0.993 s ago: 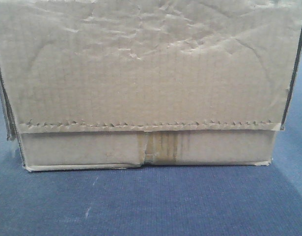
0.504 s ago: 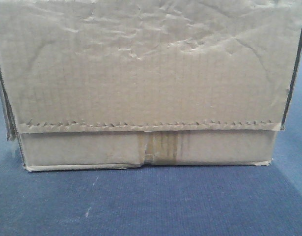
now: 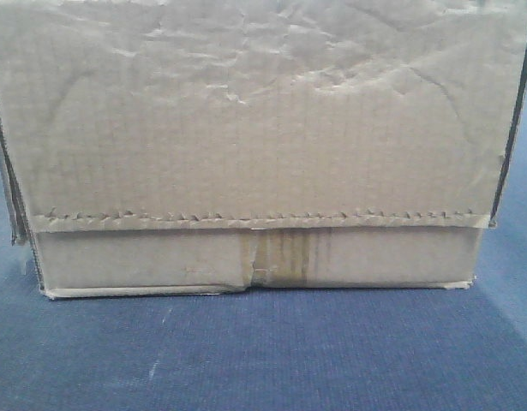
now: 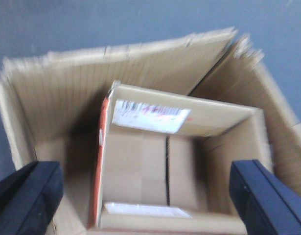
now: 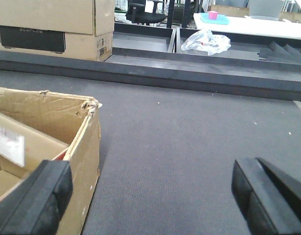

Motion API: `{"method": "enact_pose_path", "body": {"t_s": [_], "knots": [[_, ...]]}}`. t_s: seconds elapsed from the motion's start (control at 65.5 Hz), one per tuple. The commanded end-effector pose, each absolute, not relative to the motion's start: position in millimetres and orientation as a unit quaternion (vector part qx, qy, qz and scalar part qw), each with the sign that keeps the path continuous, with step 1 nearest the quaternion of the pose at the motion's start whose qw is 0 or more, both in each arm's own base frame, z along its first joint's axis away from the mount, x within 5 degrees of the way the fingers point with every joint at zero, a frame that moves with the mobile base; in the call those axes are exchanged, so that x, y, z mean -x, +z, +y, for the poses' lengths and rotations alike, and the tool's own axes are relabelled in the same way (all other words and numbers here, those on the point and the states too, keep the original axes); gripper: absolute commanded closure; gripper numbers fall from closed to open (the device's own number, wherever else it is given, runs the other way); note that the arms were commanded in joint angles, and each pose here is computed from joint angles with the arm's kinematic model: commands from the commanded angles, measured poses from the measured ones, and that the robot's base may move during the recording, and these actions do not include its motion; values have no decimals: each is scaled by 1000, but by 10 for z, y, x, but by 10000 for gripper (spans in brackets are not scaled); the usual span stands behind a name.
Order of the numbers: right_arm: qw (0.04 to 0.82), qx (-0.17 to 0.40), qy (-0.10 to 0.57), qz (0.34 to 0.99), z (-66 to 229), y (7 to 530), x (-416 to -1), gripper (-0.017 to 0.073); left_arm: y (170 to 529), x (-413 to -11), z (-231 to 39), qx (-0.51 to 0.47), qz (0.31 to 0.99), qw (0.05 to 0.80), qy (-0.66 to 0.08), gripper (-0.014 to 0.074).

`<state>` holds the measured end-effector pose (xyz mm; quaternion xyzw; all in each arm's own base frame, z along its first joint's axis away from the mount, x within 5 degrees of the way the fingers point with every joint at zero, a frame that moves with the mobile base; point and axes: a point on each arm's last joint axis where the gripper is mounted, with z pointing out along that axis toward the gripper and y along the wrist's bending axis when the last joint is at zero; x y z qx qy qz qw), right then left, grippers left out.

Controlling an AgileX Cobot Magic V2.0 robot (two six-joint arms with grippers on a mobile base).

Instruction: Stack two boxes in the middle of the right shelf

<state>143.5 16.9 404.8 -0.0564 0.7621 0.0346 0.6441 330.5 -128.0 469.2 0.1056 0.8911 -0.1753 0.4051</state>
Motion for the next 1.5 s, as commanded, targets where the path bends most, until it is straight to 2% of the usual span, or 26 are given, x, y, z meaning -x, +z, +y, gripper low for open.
{"method": "enact_pose_path", "body": {"t_s": [0.0,0.168,0.336,0.58,0.962,1.115,1.481], "knots": [[653,58,34,754,169,4155,-1420,5,4940,-3110,-1211,-113,883,425,-165,3],[642,68,42,763,203,4348,-1416,5,5112,-2953,-1022,-108,883,448,-93,3],[598,102,62,793,336,4561,-1570,5,5102,-2973,-882,-97,884,456,-28,3],[483,135,67,862,528,4666,-2032,5,4779,-3056,-797,-87,911,402,-23,3],[322,150,105,929,773,4146,-2656,11,3935,-3116,-878,-96,960,261,-33,3],[274,153,105,944,818,3924,-2809,11,3725,-3131,-889,-91,965,243,-34,3],[216,171,109,955,993,3552,-3078,11,3482,-3229,-924,-76,970,226,-55,3]]}}
